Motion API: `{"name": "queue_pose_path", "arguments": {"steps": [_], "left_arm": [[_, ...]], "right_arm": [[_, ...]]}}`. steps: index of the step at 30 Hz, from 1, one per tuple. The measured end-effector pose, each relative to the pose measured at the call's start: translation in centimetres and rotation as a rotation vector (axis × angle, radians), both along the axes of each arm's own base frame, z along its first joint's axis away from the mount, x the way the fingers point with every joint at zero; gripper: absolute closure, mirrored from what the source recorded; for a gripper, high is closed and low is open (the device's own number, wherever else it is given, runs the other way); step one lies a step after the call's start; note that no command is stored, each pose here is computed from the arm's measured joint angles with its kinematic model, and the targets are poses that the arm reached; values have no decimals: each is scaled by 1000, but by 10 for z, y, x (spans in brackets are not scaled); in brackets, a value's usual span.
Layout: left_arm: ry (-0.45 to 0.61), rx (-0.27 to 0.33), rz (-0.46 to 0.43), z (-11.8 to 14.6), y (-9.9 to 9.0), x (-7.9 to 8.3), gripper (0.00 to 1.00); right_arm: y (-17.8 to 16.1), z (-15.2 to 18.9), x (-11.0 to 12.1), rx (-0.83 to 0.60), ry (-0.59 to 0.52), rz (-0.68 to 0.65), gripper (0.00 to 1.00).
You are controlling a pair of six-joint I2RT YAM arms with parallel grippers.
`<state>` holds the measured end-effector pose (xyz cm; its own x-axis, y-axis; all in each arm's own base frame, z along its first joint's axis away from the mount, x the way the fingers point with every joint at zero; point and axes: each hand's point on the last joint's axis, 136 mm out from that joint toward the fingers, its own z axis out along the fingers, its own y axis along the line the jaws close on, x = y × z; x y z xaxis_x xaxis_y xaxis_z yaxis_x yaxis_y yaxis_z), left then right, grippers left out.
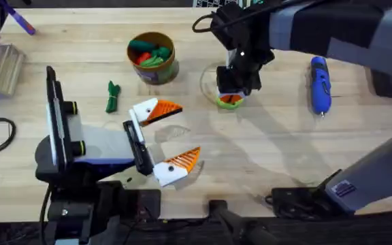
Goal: Pick up the gripper from the table and insert it into the empty holder that is missing its gripper. Then pick up a screw, insert it into the mounting hole, and use the screwdriver to tighten it. Finally, clean up the table by picking up the vegetable and placing it into the bucket.
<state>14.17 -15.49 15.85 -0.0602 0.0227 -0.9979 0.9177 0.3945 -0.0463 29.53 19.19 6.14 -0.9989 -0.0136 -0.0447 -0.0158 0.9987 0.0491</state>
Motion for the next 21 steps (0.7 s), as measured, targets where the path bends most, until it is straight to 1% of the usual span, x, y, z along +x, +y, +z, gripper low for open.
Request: {"name": "queue_pose_path", "arguments": {"steps": [21], "left_arm": [[0,0,0,0,0,0,15]], "right_arm": [[-2,4,-1,-14,3,10,994]]}}
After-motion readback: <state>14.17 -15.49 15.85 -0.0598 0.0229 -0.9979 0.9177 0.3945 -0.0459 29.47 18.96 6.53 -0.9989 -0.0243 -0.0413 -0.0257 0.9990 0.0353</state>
